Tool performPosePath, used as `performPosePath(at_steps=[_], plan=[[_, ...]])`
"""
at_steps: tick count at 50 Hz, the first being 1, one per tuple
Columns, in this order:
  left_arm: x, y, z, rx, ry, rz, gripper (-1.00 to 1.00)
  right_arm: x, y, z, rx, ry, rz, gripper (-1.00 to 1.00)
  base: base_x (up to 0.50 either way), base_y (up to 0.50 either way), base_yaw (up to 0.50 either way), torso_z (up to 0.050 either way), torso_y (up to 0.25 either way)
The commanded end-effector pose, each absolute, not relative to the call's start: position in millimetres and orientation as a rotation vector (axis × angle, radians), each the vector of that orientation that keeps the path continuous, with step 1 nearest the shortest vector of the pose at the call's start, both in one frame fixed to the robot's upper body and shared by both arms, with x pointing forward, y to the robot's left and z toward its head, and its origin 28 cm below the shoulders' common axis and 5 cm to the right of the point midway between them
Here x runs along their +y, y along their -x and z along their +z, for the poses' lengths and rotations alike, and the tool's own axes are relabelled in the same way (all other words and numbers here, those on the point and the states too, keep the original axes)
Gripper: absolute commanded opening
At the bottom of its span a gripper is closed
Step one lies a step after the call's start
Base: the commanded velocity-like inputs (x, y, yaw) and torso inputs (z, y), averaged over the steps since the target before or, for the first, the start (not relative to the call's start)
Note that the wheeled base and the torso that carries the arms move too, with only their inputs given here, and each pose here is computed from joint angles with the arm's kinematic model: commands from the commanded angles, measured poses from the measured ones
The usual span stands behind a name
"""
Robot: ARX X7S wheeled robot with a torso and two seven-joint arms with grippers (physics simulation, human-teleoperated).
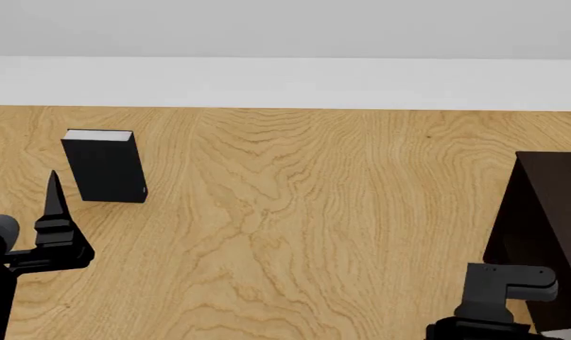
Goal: Pick up the book on the right and place it on the cabinet shelf.
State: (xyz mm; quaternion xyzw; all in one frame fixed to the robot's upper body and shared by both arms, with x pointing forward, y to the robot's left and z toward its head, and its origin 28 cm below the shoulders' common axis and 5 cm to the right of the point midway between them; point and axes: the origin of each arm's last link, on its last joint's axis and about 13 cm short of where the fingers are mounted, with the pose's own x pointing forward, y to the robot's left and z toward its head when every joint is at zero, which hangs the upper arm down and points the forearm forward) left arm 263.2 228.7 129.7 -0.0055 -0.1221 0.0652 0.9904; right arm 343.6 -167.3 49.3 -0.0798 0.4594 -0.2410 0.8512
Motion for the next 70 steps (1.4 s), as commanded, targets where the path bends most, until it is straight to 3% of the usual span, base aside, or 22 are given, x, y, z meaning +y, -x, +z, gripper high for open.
performPosePath(at_steps=[1, 57, 70], plan=[[228.6, -263.2, 130.1, -0.246, 0.011, 0.130, 1.00, -195.4, -329.7, 52.4, 0.979, 0.381, -0.651, 1.00, 0.00, 0.00, 0.00, 0.000, 0.000], [229.5, -261.7, 131.8, -0.250, 0.014, 0.135, 1.00, -127.2, -357.9, 96.2, 0.695, 0.403, -0.294, 1.00, 0.00, 0.00, 0.00, 0.000, 0.001], [230.1, -262.6, 131.1, -0.257, 0.011, 0.141, 1.00, -114.9, -333.9, 98.1, 0.437, 0.350, -0.171, 1.00, 0.00, 0.00, 0.00, 0.000, 0.000]])
